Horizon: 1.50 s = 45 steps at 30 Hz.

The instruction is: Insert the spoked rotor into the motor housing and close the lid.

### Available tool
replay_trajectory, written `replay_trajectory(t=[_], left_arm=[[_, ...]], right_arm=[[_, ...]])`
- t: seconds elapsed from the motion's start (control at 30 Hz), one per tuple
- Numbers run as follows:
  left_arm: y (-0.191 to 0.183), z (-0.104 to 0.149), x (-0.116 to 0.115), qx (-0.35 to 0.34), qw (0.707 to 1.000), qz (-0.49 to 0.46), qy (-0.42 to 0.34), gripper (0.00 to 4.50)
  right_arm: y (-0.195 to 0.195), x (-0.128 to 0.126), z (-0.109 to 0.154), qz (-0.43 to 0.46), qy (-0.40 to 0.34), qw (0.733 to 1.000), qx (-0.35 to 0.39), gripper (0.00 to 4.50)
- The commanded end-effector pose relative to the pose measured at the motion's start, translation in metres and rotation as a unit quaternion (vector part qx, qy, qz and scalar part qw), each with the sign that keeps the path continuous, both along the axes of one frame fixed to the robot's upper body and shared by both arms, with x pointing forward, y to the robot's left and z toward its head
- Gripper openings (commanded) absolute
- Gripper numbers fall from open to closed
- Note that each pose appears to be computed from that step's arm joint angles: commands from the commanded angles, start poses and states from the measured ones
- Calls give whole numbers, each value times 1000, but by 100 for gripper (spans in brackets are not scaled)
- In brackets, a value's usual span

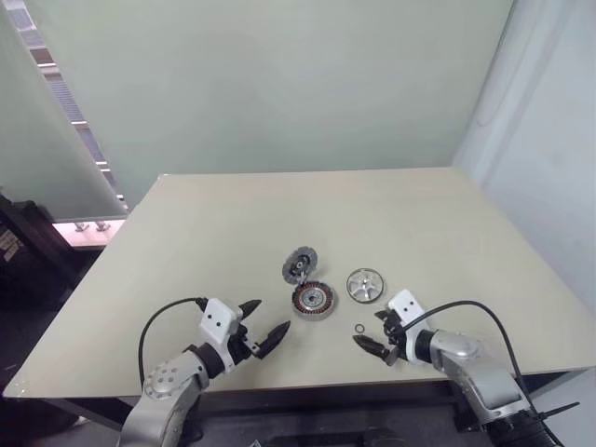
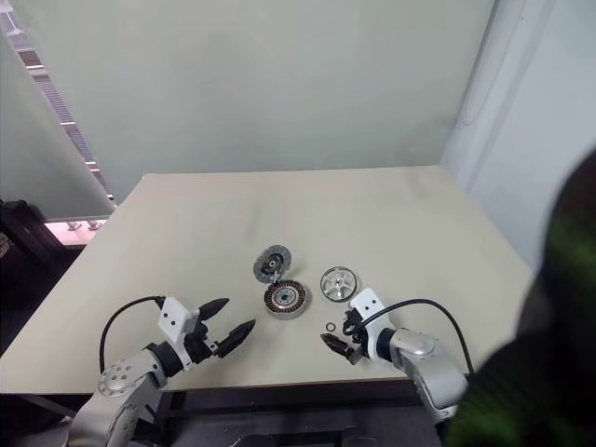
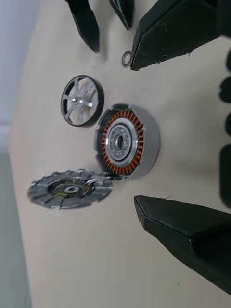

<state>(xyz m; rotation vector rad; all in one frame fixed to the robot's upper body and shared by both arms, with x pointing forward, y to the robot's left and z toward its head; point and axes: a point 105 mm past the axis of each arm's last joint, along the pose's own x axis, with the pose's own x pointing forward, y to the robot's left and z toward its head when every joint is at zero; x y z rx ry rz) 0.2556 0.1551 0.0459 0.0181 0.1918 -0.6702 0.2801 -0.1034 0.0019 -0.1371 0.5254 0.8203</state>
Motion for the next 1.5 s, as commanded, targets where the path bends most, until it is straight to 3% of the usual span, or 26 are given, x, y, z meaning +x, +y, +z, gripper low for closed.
replay_trajectory(t=[0.03, 0.57, 0.67, 0.97, 1.17, 1.5], left_arm=[[-2, 4, -1, 10, 1000, -12, -8, 446], [-4, -3, -5, 13, 1000, -17, 1, 446], [-5, -4, -4, 13, 1000, -18, 2, 450], [-5, -7, -4, 13, 1000, -19, 1, 450], [-3, -8, -3, 21, 1000, -16, -4, 450], [4, -4, 4, 20, 1000, -4, -12, 450]], right_arm=[[6, 9, 7, 6, -25, 1000, -2, 450], [12, 14, -10, 9, -20, 1000, -15, 450], [11, 14, -14, 9, -20, 999, -24, 397], [14, 11, -19, 6, -18, 999, -29, 82], [9, 14, -10, -1, -30, 999, -23, 80], [33, 31, 41, 5, -70, 997, 30, 80]])
